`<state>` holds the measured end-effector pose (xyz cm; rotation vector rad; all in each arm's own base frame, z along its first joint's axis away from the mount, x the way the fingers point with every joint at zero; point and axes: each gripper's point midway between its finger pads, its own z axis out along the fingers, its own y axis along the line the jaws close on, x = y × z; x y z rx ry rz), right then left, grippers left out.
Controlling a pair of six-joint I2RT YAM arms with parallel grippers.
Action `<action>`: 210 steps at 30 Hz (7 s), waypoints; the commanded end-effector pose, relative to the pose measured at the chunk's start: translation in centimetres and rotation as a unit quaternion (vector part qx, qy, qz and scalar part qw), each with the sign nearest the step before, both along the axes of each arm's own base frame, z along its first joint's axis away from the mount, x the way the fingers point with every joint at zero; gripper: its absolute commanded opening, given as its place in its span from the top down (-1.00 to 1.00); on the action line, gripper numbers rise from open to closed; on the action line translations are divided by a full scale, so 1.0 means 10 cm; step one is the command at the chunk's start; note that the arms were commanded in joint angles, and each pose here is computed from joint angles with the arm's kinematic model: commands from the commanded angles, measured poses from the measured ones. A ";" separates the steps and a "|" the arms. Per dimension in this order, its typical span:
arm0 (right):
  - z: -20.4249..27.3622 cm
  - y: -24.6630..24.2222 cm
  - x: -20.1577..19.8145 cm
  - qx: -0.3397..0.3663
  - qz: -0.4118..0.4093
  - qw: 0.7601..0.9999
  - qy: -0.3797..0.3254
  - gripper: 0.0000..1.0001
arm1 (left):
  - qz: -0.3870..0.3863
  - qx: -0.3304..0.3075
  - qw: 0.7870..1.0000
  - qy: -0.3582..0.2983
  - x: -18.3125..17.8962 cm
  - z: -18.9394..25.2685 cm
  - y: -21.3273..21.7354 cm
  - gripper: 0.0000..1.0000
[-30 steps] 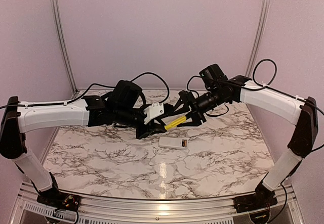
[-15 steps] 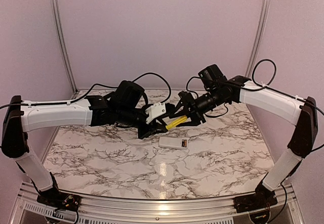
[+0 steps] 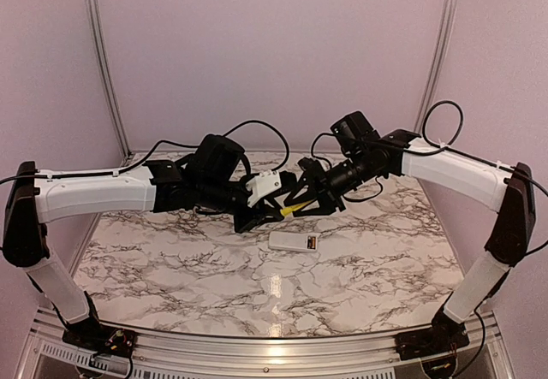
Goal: Unload the batteries from the remote control
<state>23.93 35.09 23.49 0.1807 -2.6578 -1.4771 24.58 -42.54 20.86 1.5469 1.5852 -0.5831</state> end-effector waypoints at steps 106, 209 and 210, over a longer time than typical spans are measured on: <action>0.08 -0.24 0.25 -0.106 -0.070 0.987 -0.094 1.00 | 0.025 0.006 0.996 -0.091 0.01 0.02 0.33 -0.98; -0.20 -1.18 0.12 -0.267 -0.132 0.947 -0.123 1.00 | 0.000 0.116 0.990 0.081 0.51 -1.85 -0.02 -0.09; -0.21 -1.17 0.12 -0.267 -0.131 0.947 -0.124 1.00 | 0.002 0.114 0.990 0.077 0.47 -1.83 -0.01 -0.08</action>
